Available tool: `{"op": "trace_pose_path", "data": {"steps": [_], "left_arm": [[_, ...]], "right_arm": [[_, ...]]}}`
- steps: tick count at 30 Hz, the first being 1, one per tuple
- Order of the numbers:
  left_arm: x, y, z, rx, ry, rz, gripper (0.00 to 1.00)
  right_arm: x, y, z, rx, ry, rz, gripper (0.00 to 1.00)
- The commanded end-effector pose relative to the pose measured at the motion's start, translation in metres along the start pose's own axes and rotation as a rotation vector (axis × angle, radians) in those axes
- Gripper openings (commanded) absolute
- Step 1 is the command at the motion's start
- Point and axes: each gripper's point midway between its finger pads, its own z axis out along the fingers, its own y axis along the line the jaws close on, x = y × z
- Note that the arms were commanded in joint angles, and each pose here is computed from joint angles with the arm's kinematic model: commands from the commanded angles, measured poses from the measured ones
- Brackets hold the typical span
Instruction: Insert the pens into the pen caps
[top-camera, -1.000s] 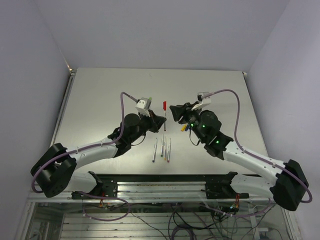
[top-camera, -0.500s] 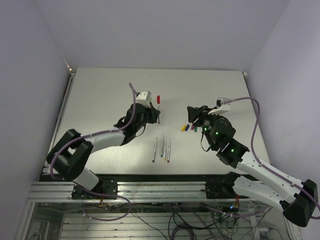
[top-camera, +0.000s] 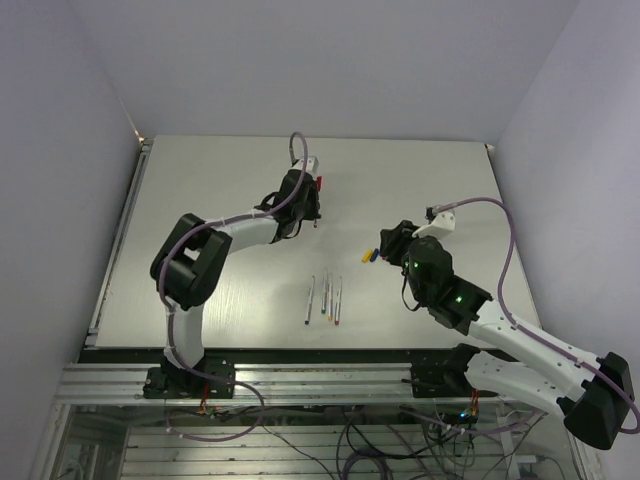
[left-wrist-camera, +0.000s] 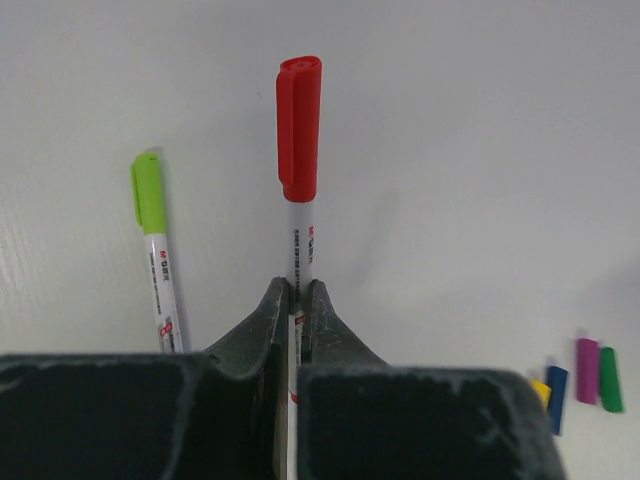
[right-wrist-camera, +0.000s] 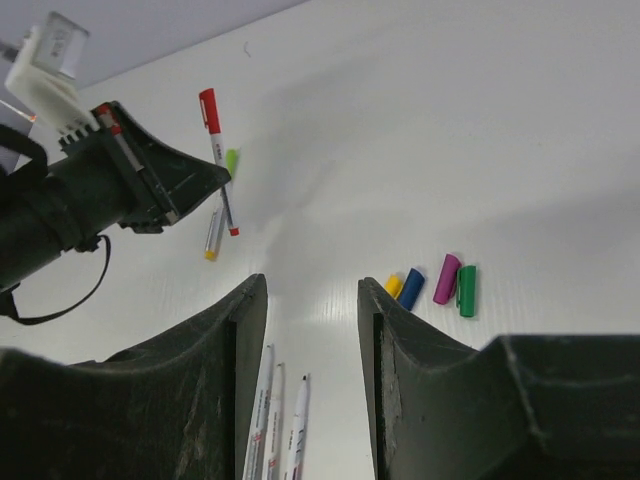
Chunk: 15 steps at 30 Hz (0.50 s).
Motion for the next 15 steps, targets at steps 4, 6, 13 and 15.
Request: {"op": "trace_pose_path", "data": {"steps": [4, 6, 13, 15], "left_arm": [[0.023, 0.032, 0.022, -0.137, 0.136, 0.057, 0.07], [0.027, 0.039, 0.026, -0.167, 0.157, 0.065, 0.07], [0.041, 0.052, 0.034, -0.223, 0.211, 0.067, 0.07], [0.044, 0.055, 0.034, -0.241, 0.217, 0.060, 0.07]], "right_arm": [[0.014, -0.009, 0.000, 0.029, 0.028, 0.023, 0.41], [0.018, -0.009, 0.001, 0.029, 0.041, 0.023, 0.41], [0.026, -0.006, 0.004, 0.022, 0.062, 0.026, 0.41], [0.028, -0.005, 0.005, 0.018, 0.066, 0.028, 0.41]]}}
